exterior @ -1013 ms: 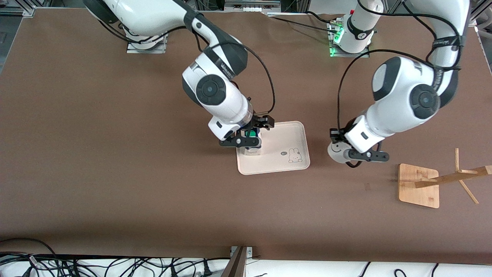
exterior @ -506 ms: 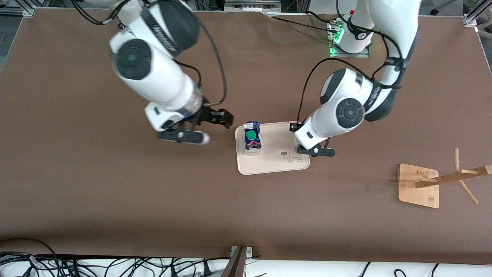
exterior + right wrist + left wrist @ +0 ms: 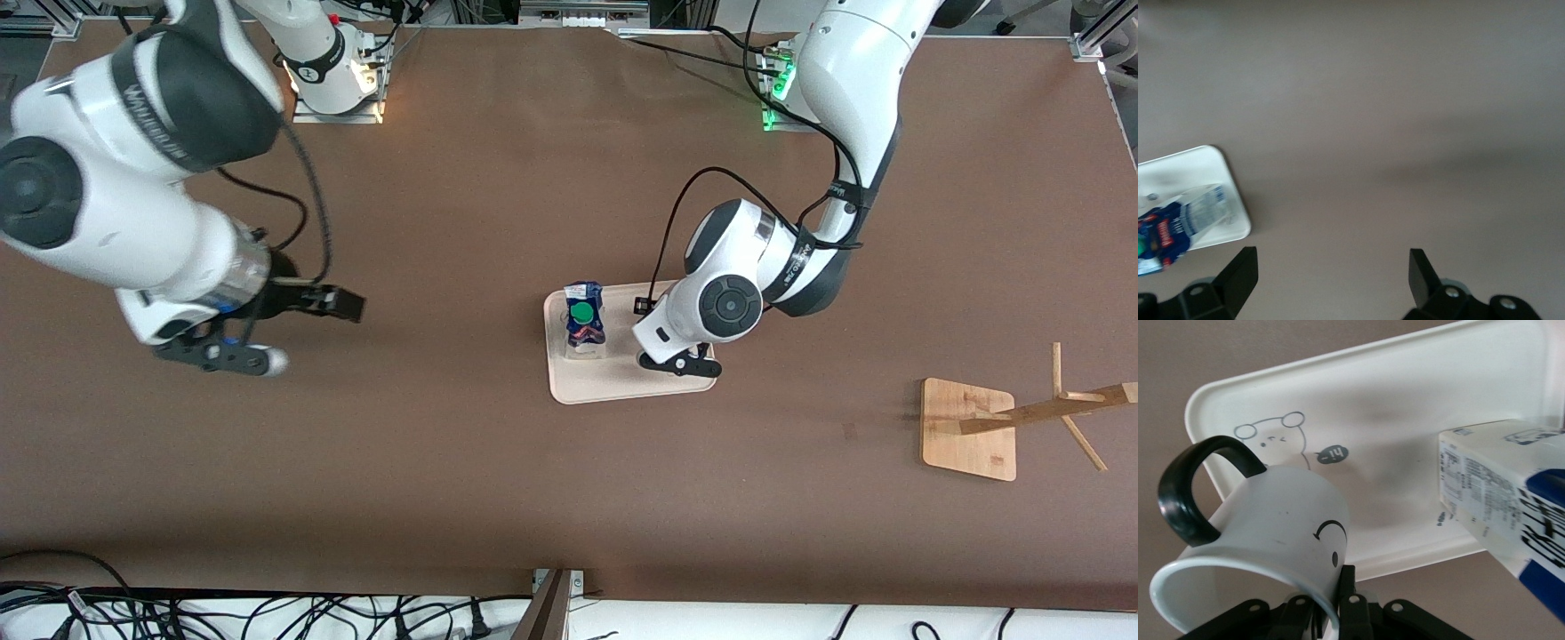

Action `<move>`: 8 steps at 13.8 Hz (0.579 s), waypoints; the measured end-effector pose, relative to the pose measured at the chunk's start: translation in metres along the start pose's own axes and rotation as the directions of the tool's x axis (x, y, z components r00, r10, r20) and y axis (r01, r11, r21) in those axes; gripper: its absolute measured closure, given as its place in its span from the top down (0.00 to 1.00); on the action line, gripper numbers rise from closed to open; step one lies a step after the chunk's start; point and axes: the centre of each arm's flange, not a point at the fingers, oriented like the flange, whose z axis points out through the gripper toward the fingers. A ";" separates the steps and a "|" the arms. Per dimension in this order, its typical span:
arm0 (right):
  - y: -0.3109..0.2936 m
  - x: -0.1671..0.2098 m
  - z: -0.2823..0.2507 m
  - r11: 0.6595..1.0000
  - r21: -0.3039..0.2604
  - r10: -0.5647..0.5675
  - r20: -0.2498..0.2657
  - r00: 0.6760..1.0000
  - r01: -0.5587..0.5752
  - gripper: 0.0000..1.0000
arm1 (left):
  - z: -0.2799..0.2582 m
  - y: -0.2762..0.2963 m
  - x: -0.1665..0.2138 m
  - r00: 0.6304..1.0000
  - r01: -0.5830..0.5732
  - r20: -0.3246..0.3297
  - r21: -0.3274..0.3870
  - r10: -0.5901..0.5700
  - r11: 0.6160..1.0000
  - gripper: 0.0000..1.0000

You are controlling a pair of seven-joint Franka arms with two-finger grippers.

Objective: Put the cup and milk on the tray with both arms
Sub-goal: 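Lower the mug onto the tray while the right gripper withdraws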

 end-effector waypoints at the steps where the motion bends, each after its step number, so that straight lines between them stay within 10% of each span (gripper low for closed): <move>1: 0.023 0.005 -0.007 1.000 -0.003 0.003 0.001 1.000 -0.003 1.00 | 0.004 -0.002 0.001 1.000 -0.001 0.008 0.015 0.001 1.000 0.09; 8: 0.119 0.013 -0.044 0.999 -0.040 -0.014 -0.015 1.000 0.014 1.00 | 0.037 0.012 0.006 0.998 -0.032 0.053 0.042 0.030 0.999 0.09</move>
